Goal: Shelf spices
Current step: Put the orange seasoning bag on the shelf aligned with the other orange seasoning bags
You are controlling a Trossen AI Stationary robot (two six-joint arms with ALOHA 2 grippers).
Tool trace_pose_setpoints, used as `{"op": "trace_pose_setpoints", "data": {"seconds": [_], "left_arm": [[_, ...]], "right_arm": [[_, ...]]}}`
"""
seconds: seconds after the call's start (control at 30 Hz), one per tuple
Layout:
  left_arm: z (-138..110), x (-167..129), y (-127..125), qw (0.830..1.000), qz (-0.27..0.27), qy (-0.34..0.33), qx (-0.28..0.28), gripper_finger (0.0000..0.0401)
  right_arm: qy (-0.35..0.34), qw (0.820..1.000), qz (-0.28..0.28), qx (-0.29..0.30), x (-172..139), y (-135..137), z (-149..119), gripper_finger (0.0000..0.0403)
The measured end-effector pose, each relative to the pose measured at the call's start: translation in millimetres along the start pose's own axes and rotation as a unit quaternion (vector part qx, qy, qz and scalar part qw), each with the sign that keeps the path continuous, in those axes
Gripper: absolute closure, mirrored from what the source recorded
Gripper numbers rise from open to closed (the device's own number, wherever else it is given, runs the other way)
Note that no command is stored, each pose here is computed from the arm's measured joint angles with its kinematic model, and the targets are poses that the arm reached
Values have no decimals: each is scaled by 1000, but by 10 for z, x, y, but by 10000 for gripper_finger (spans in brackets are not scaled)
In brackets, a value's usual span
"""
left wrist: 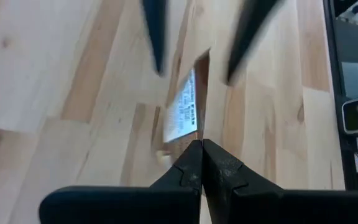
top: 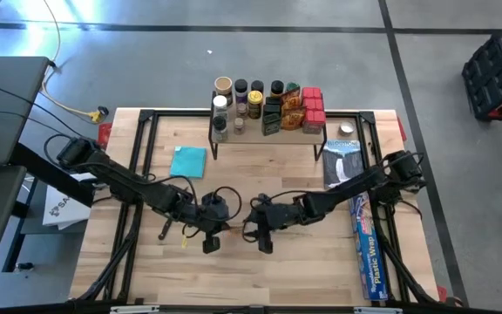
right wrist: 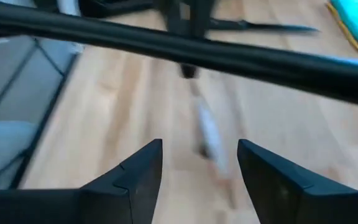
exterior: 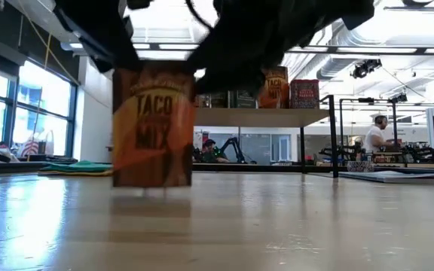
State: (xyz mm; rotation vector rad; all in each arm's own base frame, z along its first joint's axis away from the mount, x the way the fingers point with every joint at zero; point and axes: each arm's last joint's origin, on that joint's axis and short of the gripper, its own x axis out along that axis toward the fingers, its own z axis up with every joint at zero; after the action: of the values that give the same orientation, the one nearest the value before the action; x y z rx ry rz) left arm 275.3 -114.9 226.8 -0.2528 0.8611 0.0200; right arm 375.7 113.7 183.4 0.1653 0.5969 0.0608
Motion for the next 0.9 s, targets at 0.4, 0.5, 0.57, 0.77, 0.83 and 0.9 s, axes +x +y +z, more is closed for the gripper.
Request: {"op": "trace_pose_setpoints", "data": {"seconds": [0.4, 0.5, 0.57, 0.77, 0.83, 0.9], "left_arm": [[25, -68, -123, 1000, 7, -21, 12, 401], [28, -69, -124, 1000, 9, -24, 10, 401], [36, -69, -127, 1000, 9, -28, 8, 401], [33, -70, -129, 999, 10, -29, -11, 399], [33, -70, -129, 999, 10, -29, -13, 386], [32, -70, -129, 1000, 6, -26, -12, 362]], "right_arm": [[-41, 997, 26, -60, -23, 152, 43, 255], [-45, 997, 25, -55, 21, 145, 28, 289], [-47, 997, 22, -54, 59, 139, 8, 309], [-49, 997, 12, -55, 104, 152, -33, 386], [-54, 997, -9, -57, 99, 169, -41, 395], [-56, 997, -23, -57, 68, 184, -32, 396]]}}
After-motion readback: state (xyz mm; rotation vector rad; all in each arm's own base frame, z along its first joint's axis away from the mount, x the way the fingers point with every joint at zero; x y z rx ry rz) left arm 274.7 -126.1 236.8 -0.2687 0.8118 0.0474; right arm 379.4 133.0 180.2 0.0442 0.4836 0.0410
